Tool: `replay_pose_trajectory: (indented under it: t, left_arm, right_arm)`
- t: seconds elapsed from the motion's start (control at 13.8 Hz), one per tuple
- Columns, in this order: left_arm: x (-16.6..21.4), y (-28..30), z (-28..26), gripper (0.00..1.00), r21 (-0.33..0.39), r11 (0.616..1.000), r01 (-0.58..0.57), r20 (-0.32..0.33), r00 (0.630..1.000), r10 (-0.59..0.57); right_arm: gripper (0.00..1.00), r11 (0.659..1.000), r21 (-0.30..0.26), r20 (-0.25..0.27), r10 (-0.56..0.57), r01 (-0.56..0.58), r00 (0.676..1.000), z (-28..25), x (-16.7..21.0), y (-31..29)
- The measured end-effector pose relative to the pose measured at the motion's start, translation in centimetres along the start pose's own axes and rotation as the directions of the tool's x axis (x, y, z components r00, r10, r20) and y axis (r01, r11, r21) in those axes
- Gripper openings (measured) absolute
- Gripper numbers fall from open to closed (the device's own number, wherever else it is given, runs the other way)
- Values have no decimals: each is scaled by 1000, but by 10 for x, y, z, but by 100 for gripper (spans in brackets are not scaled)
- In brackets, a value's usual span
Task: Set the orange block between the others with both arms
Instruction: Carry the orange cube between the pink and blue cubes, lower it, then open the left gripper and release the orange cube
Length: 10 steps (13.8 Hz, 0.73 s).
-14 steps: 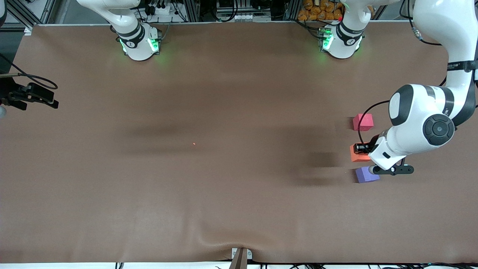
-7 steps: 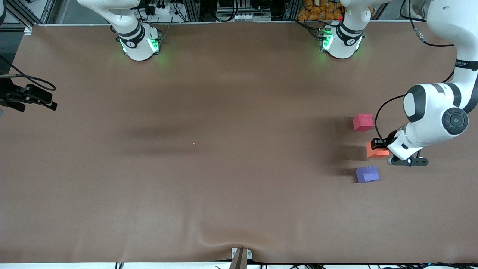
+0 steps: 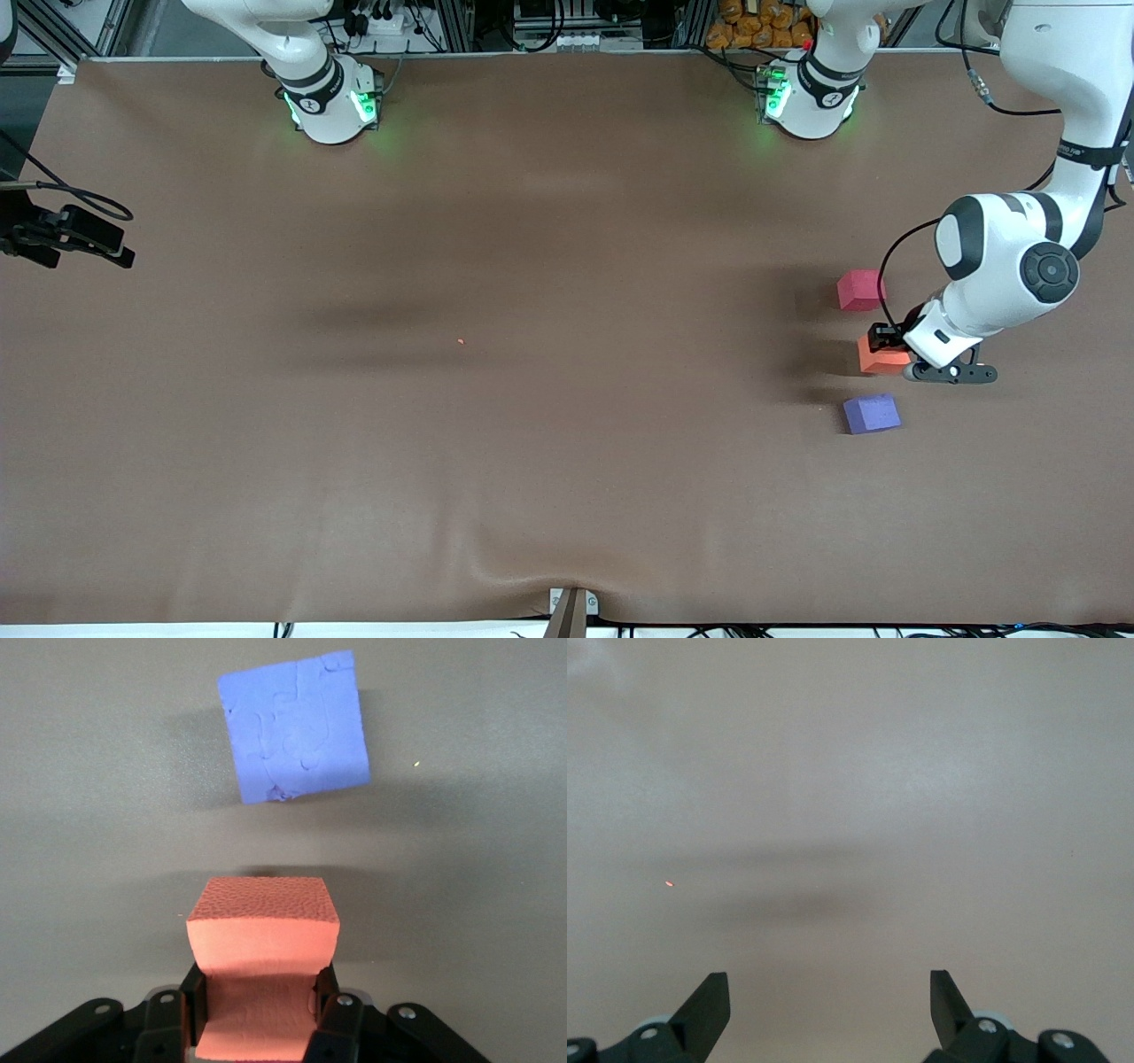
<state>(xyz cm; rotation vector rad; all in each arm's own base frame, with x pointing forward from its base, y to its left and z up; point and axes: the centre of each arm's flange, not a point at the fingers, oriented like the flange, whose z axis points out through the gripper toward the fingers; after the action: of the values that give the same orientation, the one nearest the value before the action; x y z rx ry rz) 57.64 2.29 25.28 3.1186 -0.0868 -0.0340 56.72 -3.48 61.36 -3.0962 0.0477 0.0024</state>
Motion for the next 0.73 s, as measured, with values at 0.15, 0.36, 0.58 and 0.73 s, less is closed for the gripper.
replay_pose_trajectory:
  t: [0.15,0.36,0.58,0.73]
  left_arm:
    - [-2,1,6,49,-1,1000,0,-8,1000,0]
    - [-4,1,17,49,-4,1000,-1,-12,1000,1]
    - [-4,2,27,49,-8,1000,-2,-11,1000,2]
    - [-4,5,32,49,-11,1000,-5,-10,1000,5]
  right_arm:
    - [100,1000,0,1,-5,5,1000,1,0,-3]
    - [100,1000,0,4,-3,3,1000,2,0,-4]
    - [100,1000,0,6,-3,3,1000,3,0,-4]
    - [100,1000,0,6,-3,3,1000,3,0,-4]
